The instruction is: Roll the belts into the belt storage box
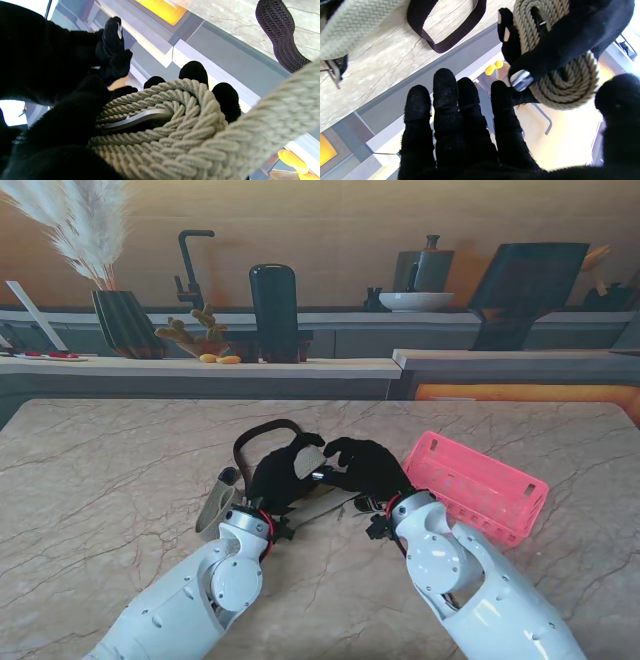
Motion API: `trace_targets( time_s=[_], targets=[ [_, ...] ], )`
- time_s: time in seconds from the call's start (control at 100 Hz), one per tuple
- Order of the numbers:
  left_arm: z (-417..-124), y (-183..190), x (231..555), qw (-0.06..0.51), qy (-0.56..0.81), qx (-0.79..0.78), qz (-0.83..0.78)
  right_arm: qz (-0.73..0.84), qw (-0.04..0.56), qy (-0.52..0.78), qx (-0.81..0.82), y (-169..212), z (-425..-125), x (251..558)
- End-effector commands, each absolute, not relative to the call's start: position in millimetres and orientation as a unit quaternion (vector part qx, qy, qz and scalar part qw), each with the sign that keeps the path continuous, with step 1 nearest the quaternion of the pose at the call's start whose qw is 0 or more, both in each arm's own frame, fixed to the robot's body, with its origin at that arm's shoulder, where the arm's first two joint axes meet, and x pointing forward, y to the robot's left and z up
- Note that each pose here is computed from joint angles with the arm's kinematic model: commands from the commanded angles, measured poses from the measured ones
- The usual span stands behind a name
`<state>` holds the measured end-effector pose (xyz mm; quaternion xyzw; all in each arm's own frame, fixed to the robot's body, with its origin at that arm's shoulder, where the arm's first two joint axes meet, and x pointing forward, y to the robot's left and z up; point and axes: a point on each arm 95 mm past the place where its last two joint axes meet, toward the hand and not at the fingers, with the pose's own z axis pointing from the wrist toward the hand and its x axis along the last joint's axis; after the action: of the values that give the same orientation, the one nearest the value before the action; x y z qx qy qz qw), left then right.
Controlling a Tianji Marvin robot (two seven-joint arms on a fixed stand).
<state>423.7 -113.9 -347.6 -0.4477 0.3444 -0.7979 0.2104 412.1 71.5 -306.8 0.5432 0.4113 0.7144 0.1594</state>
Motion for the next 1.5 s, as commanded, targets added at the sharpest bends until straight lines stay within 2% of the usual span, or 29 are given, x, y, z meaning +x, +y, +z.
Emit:
trace_targets(
  time_s=[0.0,0.37,0.59,0.79,1.06,1.23,1.49],
  targets=[
    [-348,-113,425,0.213,0.35,-0.447,-0.795,0.722,0.151,0.409,0.537,81,-301,414],
    [-349,-114,426,0.212,0.365,-0.442,-0.792,0.714,0.146,0.43,0.533,103,-302,421],
    [-349,-116,424,0.203,0.359,-0.444,-0.796,0.698,0.117,0.426,0.563,105,-307,423],
    [-347,-115,421,0.192,0.337,-0.456,-0.801,0.677,0.083,0.413,0.604,100,-307,422],
    [-345,-115,417,0.17,0.306,-0.474,-0.808,0.654,0.086,0.418,0.625,88,-311,425],
    [-344,-116,414,0.147,0.292,-0.487,-0.81,0.647,0.069,0.397,0.647,83,-314,427],
    [-346,-116,417,0.155,0.315,-0.471,-0.809,0.636,0.036,0.399,0.66,74,-314,428]
  ],
)
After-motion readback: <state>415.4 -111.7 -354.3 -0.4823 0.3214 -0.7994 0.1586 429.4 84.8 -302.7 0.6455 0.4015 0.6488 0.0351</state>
